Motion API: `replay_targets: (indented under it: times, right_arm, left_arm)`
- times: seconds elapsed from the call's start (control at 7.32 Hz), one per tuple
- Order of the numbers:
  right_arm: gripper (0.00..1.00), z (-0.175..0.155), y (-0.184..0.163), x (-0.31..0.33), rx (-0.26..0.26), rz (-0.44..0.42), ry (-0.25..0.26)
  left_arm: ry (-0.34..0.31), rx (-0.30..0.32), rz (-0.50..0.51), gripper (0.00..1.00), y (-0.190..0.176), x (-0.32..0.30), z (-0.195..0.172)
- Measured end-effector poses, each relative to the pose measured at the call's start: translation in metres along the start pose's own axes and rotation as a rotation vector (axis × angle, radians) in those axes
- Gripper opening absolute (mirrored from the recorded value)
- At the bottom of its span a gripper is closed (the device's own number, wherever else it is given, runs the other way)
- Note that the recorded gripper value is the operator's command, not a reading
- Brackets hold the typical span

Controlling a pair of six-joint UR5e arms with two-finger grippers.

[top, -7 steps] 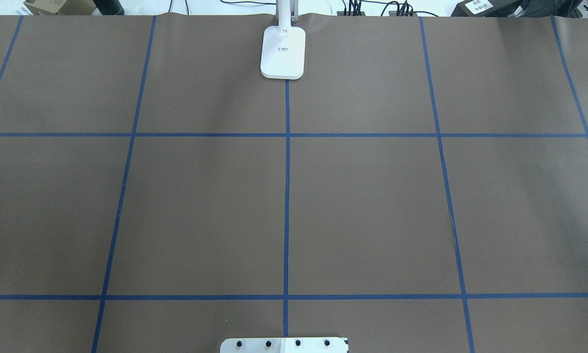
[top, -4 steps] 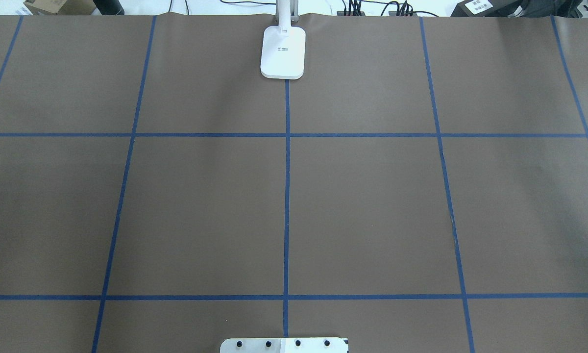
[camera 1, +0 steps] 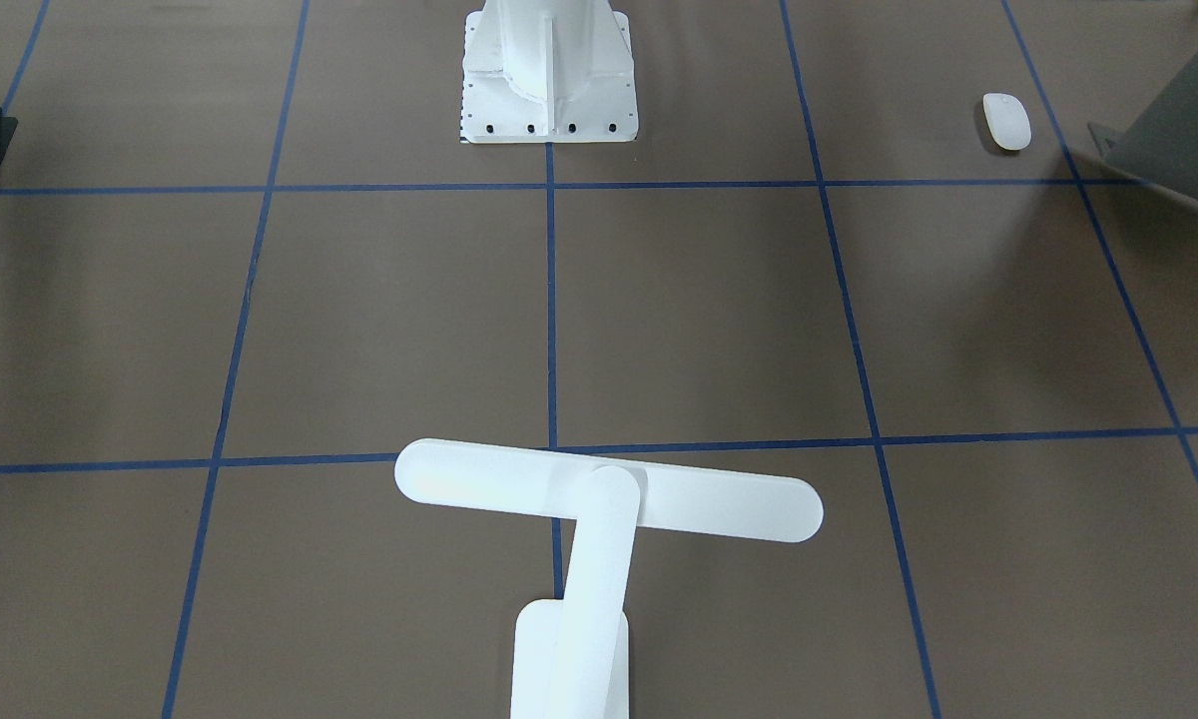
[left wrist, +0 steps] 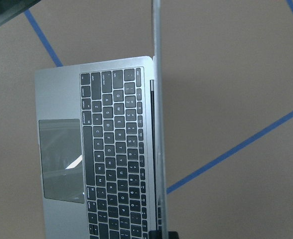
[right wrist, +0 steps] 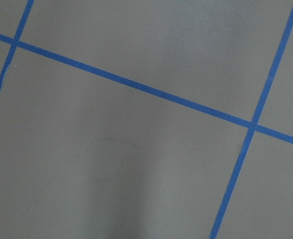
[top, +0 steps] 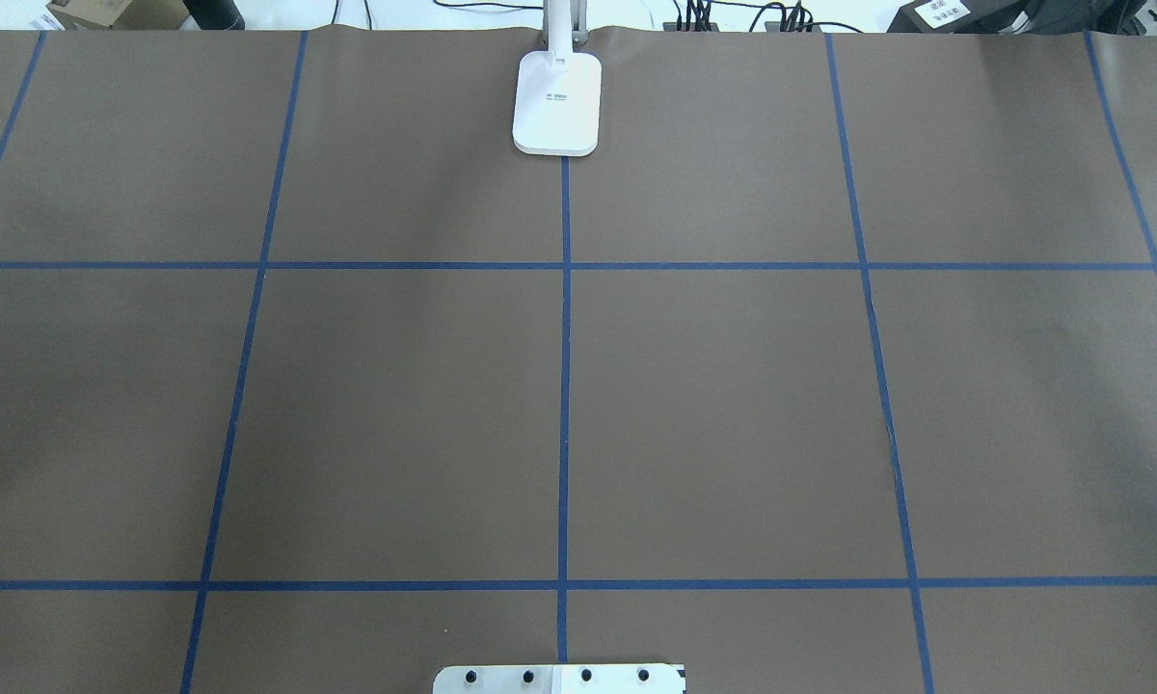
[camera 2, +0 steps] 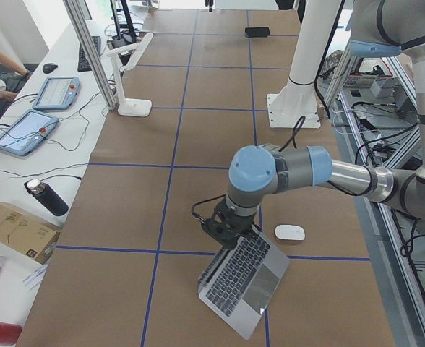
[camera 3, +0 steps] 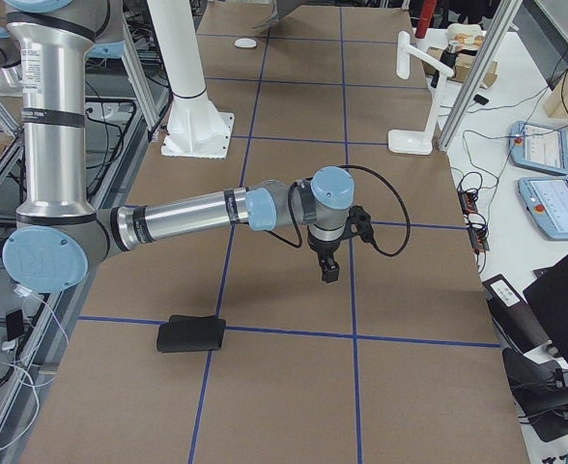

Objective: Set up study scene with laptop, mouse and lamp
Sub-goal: 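Carry the open silver laptop in the left gripper toward the table center, then lower the silver laptop with the left gripper in front of the lamp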

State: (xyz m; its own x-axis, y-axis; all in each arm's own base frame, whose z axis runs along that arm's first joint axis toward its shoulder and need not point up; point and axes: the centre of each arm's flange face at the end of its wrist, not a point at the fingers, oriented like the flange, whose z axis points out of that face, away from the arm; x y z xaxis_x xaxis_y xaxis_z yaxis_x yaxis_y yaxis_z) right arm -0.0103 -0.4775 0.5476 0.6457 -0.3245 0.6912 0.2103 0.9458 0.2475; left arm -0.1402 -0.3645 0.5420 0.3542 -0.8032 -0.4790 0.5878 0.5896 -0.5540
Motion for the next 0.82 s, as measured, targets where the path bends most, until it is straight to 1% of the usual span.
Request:
replay_targets:
  times: [0.14,0.27,0.41,0.55,0.68,0.82]
  right_arm:
    - [1.0,0.003,-0.001,-0.003,-0.005,-0.002,-0.009]
    - [1.0,0.005,-0.002,-0.005,-0.007,-0.002,-0.019]
    - [1.0,0.006,-0.005,-0.005,-0.009,-0.001,-0.027]
    - [1.0,0.007,-0.008,-0.004,-0.01,0.0,-0.03]
    - [1.0,0.009,-0.011,-0.003,-0.012,0.001,-0.032]
    - [1.0,0.013,-0.016,0.001,-0.017,0.006,-0.034]
  left_arm:
    - [0.006,0.01,0.018,0.0,0.007,0.066,-0.013]
    - [0.015,0.013,0.024,0.0,0.026,0.131,-0.02]
    - [0.028,-0.002,0.013,0.0,0.056,0.194,-0.02]
    - [0.044,-0.04,-0.022,0.0,0.1,0.261,-0.018]
    - [0.052,-0.087,-0.084,0.0,0.157,0.324,-0.014]
    - [0.054,-0.122,-0.166,0.0,0.221,0.374,-0.013]
